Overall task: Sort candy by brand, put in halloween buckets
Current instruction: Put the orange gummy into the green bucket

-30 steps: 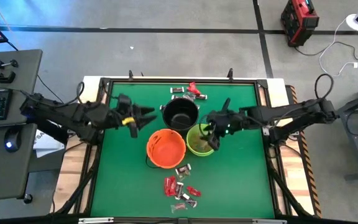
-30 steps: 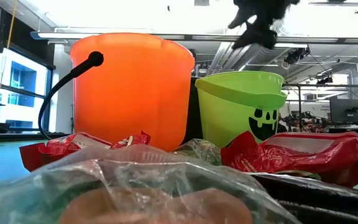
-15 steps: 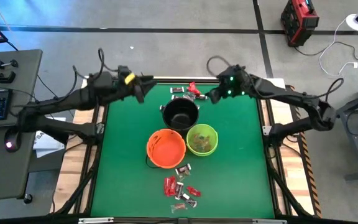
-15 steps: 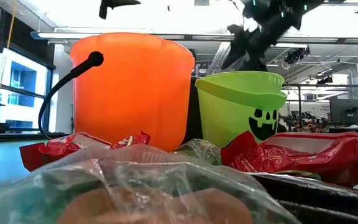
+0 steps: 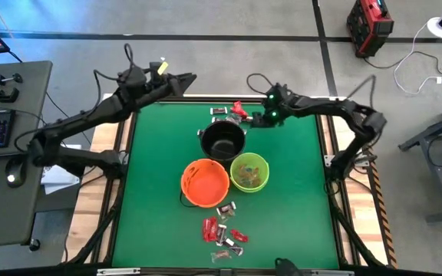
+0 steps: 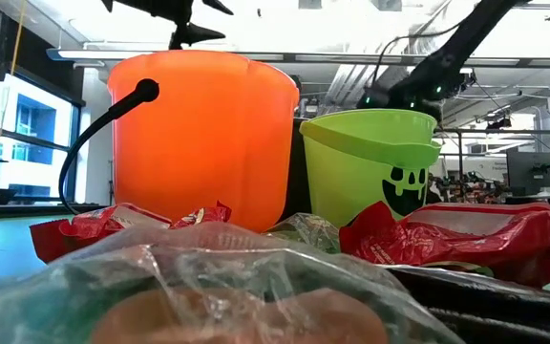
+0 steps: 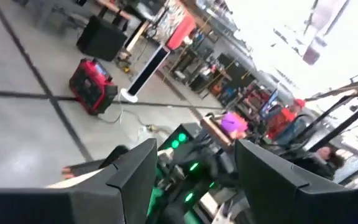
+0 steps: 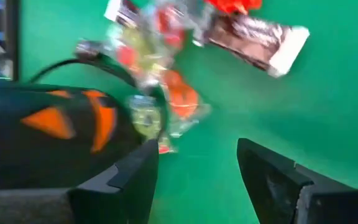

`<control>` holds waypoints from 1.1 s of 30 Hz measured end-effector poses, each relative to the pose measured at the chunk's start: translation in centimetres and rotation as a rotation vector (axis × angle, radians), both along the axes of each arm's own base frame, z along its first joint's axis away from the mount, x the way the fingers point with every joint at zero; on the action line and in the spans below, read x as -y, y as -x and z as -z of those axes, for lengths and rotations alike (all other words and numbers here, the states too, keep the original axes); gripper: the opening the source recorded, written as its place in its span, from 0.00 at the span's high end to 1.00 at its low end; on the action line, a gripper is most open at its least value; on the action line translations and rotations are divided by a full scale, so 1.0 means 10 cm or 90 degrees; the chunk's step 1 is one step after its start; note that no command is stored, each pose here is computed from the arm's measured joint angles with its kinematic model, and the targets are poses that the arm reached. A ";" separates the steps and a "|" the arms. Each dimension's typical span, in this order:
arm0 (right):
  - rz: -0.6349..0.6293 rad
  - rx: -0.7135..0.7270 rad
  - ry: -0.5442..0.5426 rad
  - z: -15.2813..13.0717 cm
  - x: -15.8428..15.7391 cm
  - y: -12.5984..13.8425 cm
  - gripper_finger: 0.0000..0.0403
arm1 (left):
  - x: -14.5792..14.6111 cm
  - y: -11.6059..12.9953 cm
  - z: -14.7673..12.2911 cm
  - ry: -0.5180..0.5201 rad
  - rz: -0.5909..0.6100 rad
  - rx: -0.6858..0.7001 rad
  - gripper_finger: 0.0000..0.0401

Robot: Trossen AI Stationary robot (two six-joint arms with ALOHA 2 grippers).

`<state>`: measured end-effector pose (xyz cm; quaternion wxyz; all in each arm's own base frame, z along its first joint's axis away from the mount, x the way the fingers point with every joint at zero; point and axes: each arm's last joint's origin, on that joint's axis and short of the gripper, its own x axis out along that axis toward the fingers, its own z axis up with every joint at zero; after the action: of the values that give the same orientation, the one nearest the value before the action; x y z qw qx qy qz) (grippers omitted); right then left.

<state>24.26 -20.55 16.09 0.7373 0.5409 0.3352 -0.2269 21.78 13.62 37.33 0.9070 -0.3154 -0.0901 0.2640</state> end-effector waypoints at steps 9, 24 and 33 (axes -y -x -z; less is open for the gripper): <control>0.022 0.017 -0.080 0.31 0.00 -0.20 0.48 | -0.07 -0.12 0.06 -0.005 0.000 0.009 0.49; 0.079 0.030 -0.116 0.52 -0.07 -0.43 0.49 | -0.05 -0.14 0.07 -0.043 0.033 -0.021 0.49; 0.097 0.015 -0.081 0.52 -0.08 -0.43 0.94 | -0.04 -0.12 0.05 -0.078 0.034 -0.034 0.49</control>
<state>28.59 -19.76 10.90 0.6858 0.6133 0.2983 -0.2540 22.95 14.04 36.82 0.9335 -0.2545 -0.0730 0.2419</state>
